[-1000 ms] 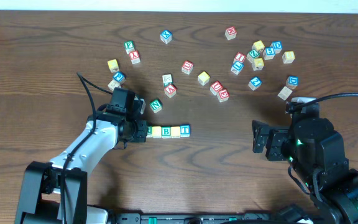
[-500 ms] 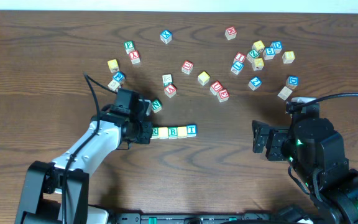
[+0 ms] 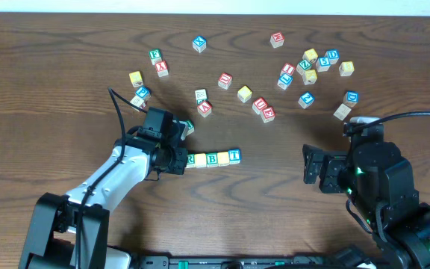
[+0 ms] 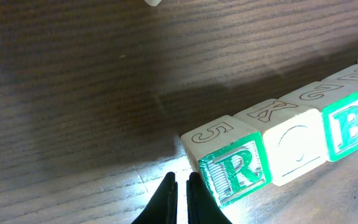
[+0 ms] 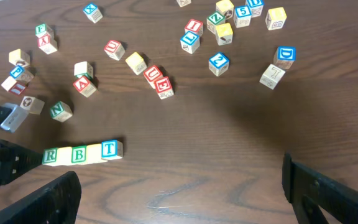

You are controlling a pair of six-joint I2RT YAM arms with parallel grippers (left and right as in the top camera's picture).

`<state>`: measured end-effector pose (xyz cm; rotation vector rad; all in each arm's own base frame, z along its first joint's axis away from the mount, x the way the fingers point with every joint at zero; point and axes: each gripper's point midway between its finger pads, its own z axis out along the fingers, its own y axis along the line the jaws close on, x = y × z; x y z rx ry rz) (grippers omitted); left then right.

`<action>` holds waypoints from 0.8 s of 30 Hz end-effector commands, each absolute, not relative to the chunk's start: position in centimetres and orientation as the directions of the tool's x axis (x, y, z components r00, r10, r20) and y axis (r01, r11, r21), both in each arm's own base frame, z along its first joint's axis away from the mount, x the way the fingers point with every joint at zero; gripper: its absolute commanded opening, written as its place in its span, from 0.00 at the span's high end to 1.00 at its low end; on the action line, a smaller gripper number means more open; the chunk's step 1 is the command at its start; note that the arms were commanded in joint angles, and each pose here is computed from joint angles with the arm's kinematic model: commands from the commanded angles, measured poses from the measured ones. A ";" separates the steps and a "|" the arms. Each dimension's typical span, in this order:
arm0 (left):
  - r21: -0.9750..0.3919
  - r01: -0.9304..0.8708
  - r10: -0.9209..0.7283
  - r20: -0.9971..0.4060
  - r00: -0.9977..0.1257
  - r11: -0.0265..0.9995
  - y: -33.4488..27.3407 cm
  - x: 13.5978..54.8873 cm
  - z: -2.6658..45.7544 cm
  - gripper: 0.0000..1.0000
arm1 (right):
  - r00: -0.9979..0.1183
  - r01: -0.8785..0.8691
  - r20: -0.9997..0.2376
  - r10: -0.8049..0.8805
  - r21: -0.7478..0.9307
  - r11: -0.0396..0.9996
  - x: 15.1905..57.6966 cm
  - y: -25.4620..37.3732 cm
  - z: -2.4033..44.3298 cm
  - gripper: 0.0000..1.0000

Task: Spell out ROBOT

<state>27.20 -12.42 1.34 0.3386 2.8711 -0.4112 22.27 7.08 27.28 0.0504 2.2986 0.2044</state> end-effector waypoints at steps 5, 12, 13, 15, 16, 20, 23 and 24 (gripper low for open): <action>-0.184 0.194 0.148 -0.234 -0.961 0.964 -11.1 27.5 0.7 0.92 | -0.665 -0.024 -0.741 0.094 0.146 0.989 22.3 6.7 27.4 0.01; -0.114 0.055 0.027 -0.238 -0.971 0.992 -8.5 28.3 0.6 0.93 | -0.665 -0.024 -0.741 0.094 0.146 0.989 22.3 6.7 27.4 0.01; -0.114 0.045 0.017 -0.236 -0.971 0.992 -8.2 28.4 0.6 0.93 | -0.665 -0.024 -0.741 0.094 0.146 0.989 22.3 6.7 27.4 0.01; -0.114 0.025 -0.002 -0.231 -0.973 0.993 -7.6 28.5 0.9 0.93 | -0.665 -0.024 -0.741 0.094 0.146 0.989 22.3 6.7 27.4 0.01; -0.114 0.014 -0.013 -0.232 -0.973 0.993 -7.3 28.6 1.2 0.92 | -0.665 -0.024 -0.741 0.094 0.146 0.989 22.3 6.7 27.4 0.01; -0.120 0.002 -0.031 -0.271 -0.962 0.993 -6.6 28.9 2.8 0.93 | -0.665 -0.024 -0.741 0.094 0.146 0.989 22.3 6.7 27.4 0.01; -0.130 0.014 -0.030 -0.329 -0.944 0.991 -6.6 29.2 4.7 0.92 | -0.665 -0.024 -0.741 0.094 0.146 0.989 22.3 6.7 27.4 0.01; -0.134 0.016 -0.032 -0.346 -0.938 0.991 -6.6 29.2 5.3 0.93 | -0.665 -0.024 -0.741 0.094 0.146 0.989 22.3 6.7 27.4 0.01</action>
